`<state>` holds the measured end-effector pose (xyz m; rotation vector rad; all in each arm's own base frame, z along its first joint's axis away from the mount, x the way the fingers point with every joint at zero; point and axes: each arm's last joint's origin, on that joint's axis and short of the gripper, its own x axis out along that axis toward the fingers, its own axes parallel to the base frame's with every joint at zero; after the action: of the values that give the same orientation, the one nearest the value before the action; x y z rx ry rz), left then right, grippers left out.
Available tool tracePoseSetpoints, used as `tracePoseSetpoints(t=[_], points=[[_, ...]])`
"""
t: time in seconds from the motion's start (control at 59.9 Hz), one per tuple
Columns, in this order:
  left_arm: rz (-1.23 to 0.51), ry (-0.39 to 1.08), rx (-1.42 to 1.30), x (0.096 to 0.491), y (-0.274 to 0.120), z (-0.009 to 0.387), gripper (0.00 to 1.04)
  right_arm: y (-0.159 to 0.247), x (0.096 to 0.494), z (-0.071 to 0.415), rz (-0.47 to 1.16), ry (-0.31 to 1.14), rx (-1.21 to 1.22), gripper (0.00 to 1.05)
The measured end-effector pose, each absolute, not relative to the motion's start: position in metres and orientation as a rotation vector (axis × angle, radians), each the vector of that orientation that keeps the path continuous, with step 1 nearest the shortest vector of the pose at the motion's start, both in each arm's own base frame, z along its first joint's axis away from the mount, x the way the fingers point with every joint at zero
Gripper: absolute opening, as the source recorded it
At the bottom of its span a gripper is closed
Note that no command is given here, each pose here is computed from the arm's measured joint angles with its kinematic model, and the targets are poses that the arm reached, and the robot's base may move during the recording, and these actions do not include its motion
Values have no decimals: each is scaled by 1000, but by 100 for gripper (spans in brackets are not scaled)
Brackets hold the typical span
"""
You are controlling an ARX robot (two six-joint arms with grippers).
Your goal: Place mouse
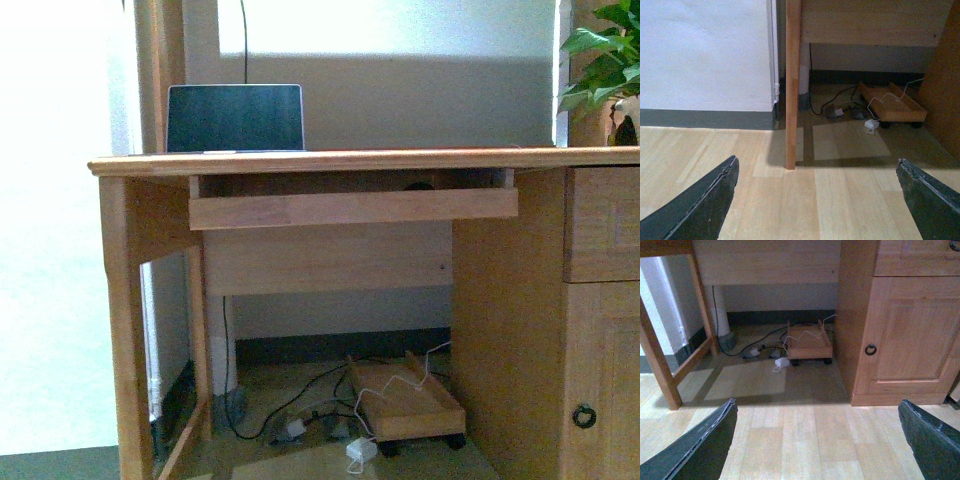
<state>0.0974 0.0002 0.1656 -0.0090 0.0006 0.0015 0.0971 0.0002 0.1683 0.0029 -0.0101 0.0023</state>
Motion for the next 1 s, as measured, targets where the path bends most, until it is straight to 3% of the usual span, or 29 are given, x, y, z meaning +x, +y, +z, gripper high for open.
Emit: tracePoseSetpoints(t=[1.001], points=[[2,-1,-9,97,0,166,97,0,97,168,2,-9,3,97]])
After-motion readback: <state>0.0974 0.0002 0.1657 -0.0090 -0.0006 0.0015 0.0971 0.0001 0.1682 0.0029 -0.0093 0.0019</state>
